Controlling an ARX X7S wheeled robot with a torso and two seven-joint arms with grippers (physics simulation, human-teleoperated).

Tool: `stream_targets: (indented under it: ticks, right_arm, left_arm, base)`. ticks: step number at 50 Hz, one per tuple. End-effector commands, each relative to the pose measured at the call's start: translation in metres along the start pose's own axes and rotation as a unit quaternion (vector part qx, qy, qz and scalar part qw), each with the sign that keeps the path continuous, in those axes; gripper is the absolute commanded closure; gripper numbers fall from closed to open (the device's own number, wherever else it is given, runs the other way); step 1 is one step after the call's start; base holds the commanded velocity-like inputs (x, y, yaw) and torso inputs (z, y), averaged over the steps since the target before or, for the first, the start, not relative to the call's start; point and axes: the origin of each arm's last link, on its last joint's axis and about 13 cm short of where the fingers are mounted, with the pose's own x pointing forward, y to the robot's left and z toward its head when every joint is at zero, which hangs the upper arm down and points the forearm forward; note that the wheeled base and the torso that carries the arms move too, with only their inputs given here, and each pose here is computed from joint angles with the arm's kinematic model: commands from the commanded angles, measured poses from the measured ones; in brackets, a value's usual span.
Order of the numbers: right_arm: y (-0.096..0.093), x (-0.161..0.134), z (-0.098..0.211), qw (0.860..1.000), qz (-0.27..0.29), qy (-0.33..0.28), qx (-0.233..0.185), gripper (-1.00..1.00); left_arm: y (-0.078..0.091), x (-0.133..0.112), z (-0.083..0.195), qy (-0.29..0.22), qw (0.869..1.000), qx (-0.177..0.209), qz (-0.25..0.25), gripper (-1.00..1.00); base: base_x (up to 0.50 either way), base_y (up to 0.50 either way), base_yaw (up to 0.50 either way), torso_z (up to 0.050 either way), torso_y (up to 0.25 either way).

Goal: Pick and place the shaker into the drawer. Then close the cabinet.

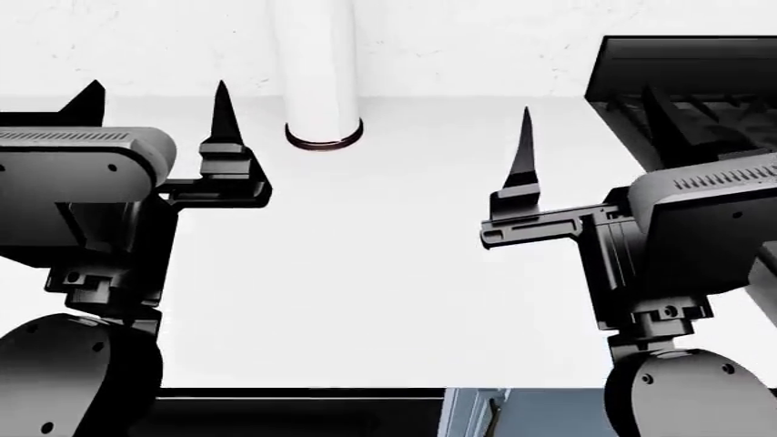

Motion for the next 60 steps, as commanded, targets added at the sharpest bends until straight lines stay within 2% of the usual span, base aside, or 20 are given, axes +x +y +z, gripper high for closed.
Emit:
stream_targets:
  ticks: [1,9,14,20,26,30,33,38,44,46,52,60]
  right_arm:
    - [0.000,0.000,0.000,1.000,0.000,-0.002,0.000,-1.00]
    - [-0.001,0.000,0.003,1.000,-0.012,-0.012,0.005,-1.00]
    - [-0.003,0.007,0.012,0.999,-0.031,-0.016,0.010,-1.00]
    - [-0.011,0.020,0.048,0.997,-0.020,-0.063,0.029,-1.00]
    - [-0.020,0.045,0.086,0.995,0.002,-0.093,0.026,-1.00]
    - [-0.027,0.058,0.109,0.992,-0.012,-0.126,-0.007,-1.00]
    - [-0.033,0.069,0.123,0.995,-0.010,-0.104,-0.007,-1.00]
    - [-0.042,0.091,0.150,0.997,-0.001,-0.081,-0.004,-1.00]
    - [-0.054,0.117,0.189,0.995,-0.005,-0.088,-0.048,-1.00]
    - [-0.058,0.127,0.201,0.994,-0.009,-0.091,-0.053,-1.00]
    - [-0.070,0.145,0.234,0.996,-0.015,-0.087,-0.024,-1.00]
    - [-0.085,0.171,0.263,0.996,-0.052,-0.076,0.009,-1.00]
  left_arm:
    - [0.001,0.000,-0.002,0.002,1.000,-0.001,0.002,-1.00]
    - [0.000,0.000,-0.002,0.005,1.000,0.000,0.002,-1.00]
    - [-0.001,0.002,0.007,-0.004,1.000,0.007,-0.001,-1.00]
    - [-0.003,0.016,0.039,-0.023,1.000,0.018,0.002,-1.00]
    - [-0.007,0.033,0.074,-0.047,0.999,0.014,-0.004,-1.00]
    - [-0.006,0.045,0.094,-0.049,0.999,0.006,-0.009,-1.00]
    - [-0.005,0.056,0.107,-0.042,0.999,-0.001,-0.012,-1.00]
    - [-0.004,0.075,0.133,-0.033,0.999,0.012,-0.017,-1.00]
    - [0.001,0.096,0.185,-0.059,0.998,0.009,-0.012,-1.00]
    - [0.003,0.105,0.199,-0.069,0.997,0.027,-0.008,-1.00]
    - [0.006,0.131,0.231,-0.042,0.998,0.042,-0.009,-1.00]
    - [-0.001,0.152,0.264,-0.017,0.997,0.072,-0.006,-1.00]
  base:
    - [0.15,0.00,0.00,0.000,0.000]
    - [0.00,0.00,0.00,0.000,0.000]
    - [0.00,0.00,0.00,0.000,0.000]
    - [0.00,0.00,0.00,0.000,0.000]
    - [0.00,0.00,0.00,0.000,0.000]
    - [0.00,0.00,0.00,0.000,0.000]
    - [0.00,0.00,0.00,0.000,0.000]
    - [0.00,0.00,0.00,0.000,0.000]
    - [0.00,0.00,0.00,0.000,0.000]
    - [0.00,0.00,0.00,0.000,0.000]
    - [0.00,0.00,0.00,0.000,0.000]
    - [0.00,0.00,0.00,0.000,0.000]
